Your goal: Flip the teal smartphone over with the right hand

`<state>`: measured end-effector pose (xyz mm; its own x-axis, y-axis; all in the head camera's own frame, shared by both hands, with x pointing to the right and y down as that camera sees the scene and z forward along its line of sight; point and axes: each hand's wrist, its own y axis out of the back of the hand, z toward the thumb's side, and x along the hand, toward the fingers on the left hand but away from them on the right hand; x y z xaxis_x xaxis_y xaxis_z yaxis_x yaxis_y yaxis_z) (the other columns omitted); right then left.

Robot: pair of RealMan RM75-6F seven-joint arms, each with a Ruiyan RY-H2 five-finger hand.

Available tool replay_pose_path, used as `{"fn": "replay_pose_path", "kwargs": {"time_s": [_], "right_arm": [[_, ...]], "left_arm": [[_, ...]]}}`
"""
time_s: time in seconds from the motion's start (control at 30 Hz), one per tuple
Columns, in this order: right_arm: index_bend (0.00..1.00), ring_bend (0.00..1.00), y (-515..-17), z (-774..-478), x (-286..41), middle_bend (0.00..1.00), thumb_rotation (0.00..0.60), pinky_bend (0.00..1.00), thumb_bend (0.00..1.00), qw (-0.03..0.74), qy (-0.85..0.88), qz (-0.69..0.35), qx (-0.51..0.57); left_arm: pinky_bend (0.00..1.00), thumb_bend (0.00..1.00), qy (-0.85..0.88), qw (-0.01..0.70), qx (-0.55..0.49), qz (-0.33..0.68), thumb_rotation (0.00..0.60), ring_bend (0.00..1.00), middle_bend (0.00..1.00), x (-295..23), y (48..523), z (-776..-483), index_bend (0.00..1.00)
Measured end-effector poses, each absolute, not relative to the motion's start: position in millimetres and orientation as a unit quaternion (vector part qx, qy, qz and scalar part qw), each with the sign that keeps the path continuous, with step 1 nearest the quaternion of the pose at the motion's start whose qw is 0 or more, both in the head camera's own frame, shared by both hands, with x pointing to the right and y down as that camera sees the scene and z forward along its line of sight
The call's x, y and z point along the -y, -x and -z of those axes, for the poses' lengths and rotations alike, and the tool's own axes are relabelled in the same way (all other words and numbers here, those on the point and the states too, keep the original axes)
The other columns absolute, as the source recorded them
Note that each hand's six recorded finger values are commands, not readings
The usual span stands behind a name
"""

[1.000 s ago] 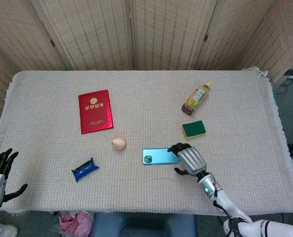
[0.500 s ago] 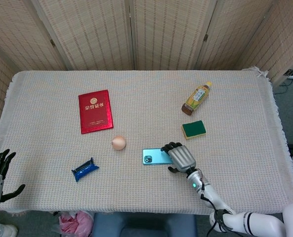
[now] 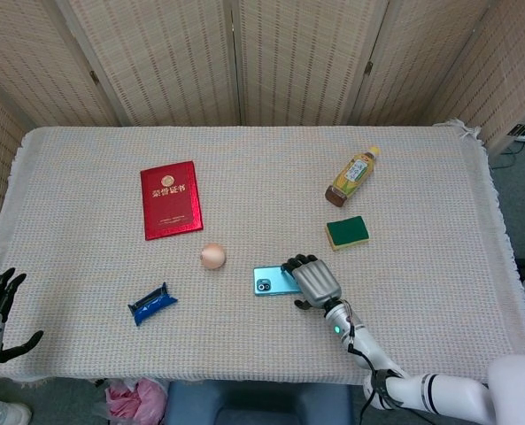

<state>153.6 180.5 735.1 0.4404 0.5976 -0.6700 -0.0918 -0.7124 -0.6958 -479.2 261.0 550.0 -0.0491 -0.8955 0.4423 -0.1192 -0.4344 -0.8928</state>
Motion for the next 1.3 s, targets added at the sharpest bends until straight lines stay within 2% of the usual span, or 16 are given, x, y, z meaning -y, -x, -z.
{"fn": "replay_pose_path", "kwargs": {"time_s": [0.2, 0.4, 0.63, 0.93, 1.3], "right_arm": [[0.26, 0.17, -152.6, -738.4, -180.0, 0.26, 0.600, 0.25, 0.20, 0.344, 0.774, -0.507, 0.158], [0.30, 0.17, -150.8, -742.1, -178.4, 0.29, 0.600, 0.25, 0.26, 0.345, 0.772, -0.510, 0.157], [0.34, 0.17, -148.9, -745.2, -175.7, 0.32, 0.600, 0.25, 0.48, 0.345, 0.772, -0.510, 0.157], [0.36, 0.21, -150.3, -740.8, -166.6, 0.34, 0.600, 0.25, 0.64, 0.318, 0.783, -0.507, 0.169], [0.37, 0.22, -171.0, -720.9, -152.1, 0.35, 0.600, 0.25, 0.67, 0.276, 0.794, -0.521, 0.148]], "left_arm": [[0.14, 0.20, 0.606, 0.327, -0.419, 0.592, 0.600, 0.05, 0.05, -261.7, 480.4, -550.5, 0.10], [0.14, 0.20, 0.605, 0.327, -0.418, 0.593, 0.600, 0.05, 0.04, -261.7, 481.0, -551.4, 0.10], [0.14, 0.20, 0.604, 0.328, -0.418, 0.594, 0.600, 0.05, 0.04, -261.1, 481.7, -551.0, 0.10], [0.14, 0.20, 0.602, 0.328, -0.419, 0.596, 0.600, 0.05, 0.04, -261.2, 483.2, -550.2, 0.10], [0.14, 0.20, 0.600, 0.326, -0.421, 0.597, 0.600, 0.05, 0.04, -260.9, 484.9, -550.8, 0.10]]}}
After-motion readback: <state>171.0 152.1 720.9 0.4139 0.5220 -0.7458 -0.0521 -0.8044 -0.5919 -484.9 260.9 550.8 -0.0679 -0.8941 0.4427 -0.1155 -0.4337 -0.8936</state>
